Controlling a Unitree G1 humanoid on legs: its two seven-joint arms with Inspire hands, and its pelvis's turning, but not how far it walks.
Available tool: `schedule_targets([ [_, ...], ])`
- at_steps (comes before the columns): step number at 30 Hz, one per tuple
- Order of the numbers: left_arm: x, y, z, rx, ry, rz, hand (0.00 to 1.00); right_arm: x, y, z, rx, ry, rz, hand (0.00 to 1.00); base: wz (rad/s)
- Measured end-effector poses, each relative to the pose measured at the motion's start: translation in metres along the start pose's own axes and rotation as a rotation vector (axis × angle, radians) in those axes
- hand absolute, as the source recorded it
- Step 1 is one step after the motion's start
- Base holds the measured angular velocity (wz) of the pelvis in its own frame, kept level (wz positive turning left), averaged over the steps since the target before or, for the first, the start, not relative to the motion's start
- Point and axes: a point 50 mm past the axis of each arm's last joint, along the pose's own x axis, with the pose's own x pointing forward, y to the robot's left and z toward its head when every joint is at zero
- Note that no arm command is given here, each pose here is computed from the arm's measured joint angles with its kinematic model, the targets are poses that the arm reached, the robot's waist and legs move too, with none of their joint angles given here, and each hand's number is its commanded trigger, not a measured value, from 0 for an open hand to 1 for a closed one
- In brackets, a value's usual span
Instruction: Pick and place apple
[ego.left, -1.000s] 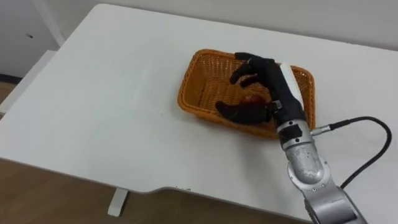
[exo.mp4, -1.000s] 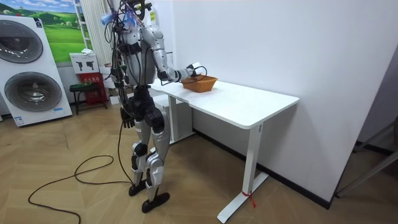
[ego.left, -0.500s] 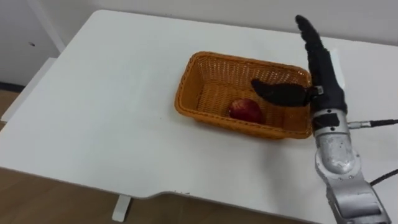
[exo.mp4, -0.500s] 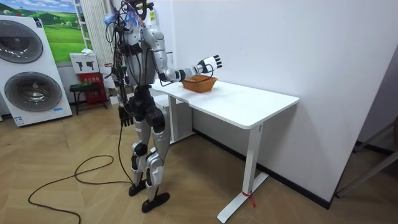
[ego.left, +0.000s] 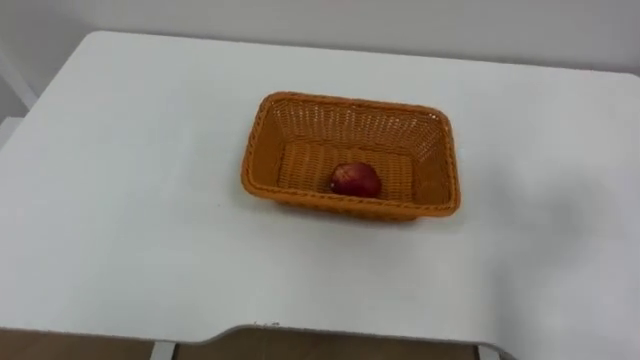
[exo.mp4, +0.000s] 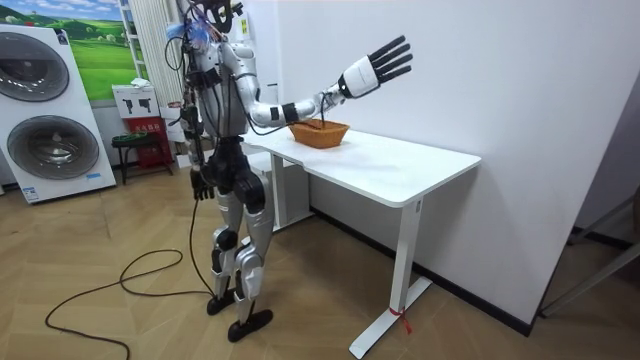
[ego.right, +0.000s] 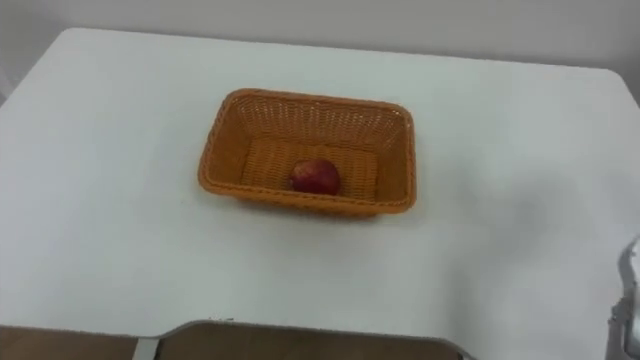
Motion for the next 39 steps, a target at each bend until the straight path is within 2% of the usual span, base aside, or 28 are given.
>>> schedule_targets([
  [4,0.0,0.003,0.0,-0.018,-0.001,0.02,0.0,0.002,-0.05,-0.044,-0.034,0.233,-0.245,0.0,0.0],
  [6,0.0,0.006,0.002,-0.033,-0.006,0.032,0.0,-0.007,-0.073,-0.073,-0.068,0.39,-0.339,0.0,0.0],
  [8,0.0,0.006,0.002,-0.039,-0.003,0.035,0.0,-0.023,-0.09,-0.101,-0.116,0.554,-0.42,0.0,-0.09],
  [10,0.0,0.005,0.003,-0.051,0.001,0.033,0.0,-0.05,-0.117,-0.13,-0.222,0.729,-0.485,0.0,-0.02],
  [15,0.0,0.004,0.004,-0.052,0.007,0.031,0.0,-0.11,-0.155,-0.164,-0.375,1.045,-0.533,0.0,0.0],
  [17,0.0,0.0,0.001,-0.05,0.028,0.009,0.0,-0.138,-0.167,-0.172,-0.435,1.158,-0.503,0.0,0.0],
  [21,0.0,-0.001,0.0,-0.055,0.042,-0.008,0.0,-0.171,-0.17,-0.178,-0.495,1.284,-0.424,0.0,-0.01],
  [26,0.003,-0.003,0.016,-0.056,0.006,-0.03,0.0,-0.205,-0.171,-0.182,-0.648,1.407,-0.13,0.0,0.02],
  [28,0.004,-0.004,0.017,-0.053,0.011,-0.038,0.0,-0.218,-0.165,-0.184,-0.691,1.453,0.046,0.0,-0.03],
  [31,0.004,-0.008,0.019,-0.041,0.023,-0.053,0.0,-0.231,-0.162,-0.185,-0.736,1.51,0.213,0.0,-0.03],
  [39,0.003,-0.016,0.014,-0.043,0.067,-0.081,0.0,-0.242,-0.159,-0.185,-0.742,1.572,0.456,0.0,0.0],
])
